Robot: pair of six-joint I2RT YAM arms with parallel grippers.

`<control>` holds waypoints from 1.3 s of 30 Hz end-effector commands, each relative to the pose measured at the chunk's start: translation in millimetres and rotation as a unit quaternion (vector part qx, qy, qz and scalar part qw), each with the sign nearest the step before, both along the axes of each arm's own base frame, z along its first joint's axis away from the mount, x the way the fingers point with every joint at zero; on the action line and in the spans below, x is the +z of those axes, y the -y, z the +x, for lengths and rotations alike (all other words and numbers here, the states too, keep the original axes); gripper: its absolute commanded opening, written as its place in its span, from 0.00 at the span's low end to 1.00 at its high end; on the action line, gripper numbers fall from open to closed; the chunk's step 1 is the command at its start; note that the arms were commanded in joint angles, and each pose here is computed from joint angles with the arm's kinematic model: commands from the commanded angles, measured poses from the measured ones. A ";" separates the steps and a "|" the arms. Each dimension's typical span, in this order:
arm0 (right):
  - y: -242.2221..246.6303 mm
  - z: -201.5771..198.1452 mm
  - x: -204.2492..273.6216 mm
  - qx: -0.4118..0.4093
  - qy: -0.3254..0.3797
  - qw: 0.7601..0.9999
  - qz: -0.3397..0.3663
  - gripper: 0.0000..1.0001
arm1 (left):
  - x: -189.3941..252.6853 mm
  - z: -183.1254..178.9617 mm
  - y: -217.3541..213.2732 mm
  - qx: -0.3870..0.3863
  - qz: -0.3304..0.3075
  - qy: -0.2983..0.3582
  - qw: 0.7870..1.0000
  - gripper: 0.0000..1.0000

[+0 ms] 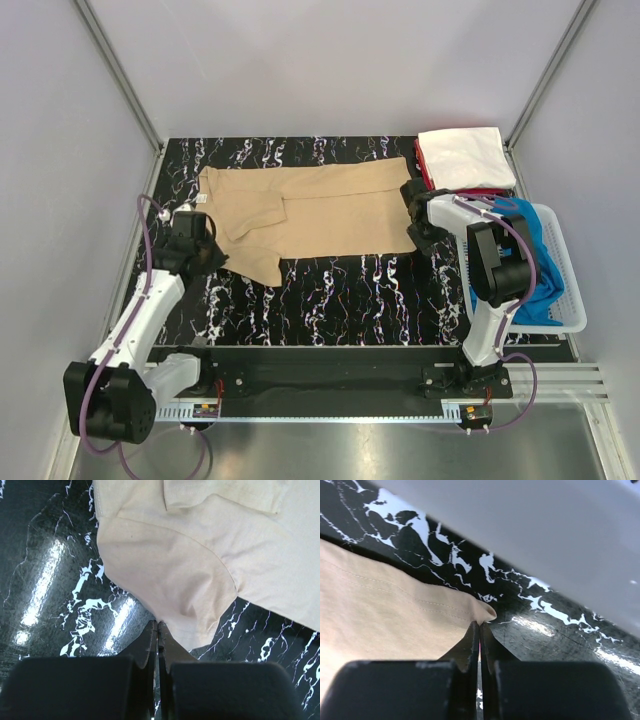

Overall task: Fold and stack the t-shirts
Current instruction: Fold the tshirt

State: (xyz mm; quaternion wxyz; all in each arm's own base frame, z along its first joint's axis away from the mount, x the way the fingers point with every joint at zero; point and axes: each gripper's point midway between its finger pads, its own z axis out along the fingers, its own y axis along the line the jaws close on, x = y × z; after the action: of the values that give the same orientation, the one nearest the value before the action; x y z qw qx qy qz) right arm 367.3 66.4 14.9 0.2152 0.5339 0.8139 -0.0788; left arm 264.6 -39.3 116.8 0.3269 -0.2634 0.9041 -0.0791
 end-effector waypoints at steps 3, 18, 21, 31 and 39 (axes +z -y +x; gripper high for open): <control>3.2 28.3 33.7 0.054 0.060 0.996 -0.033 0.00 | 39.4 40.0 -8.4 0.007 -0.009 0.057 0.998 0.00; -28.7 105.1 64.2 0.251 0.116 0.960 -0.052 0.00 | 66.5 118.6 -49.3 0.021 -0.024 0.080 0.996 0.00; -29.0 116.1 58.7 0.259 0.111 0.959 -0.044 0.00 | 67.6 135.3 -60.9 0.025 -0.024 0.077 0.996 0.00; -20.6 144.0 55.9 0.264 0.106 0.957 -0.063 0.00 | 58.2 197.4 -54.5 -0.023 -0.058 0.062 0.996 0.00; -7.9 156.4 56.1 0.253 0.103 0.959 -0.074 0.00 | 28.1 222.3 -63.3 -0.029 -0.049 0.004 0.998 0.00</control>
State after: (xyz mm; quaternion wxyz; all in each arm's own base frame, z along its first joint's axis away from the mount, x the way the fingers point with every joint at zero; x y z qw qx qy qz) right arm 510.6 84.6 56.7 0.3294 0.2965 0.8963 -0.0156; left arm 475.0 23.2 130.7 0.3053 -0.2726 0.9034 -0.1278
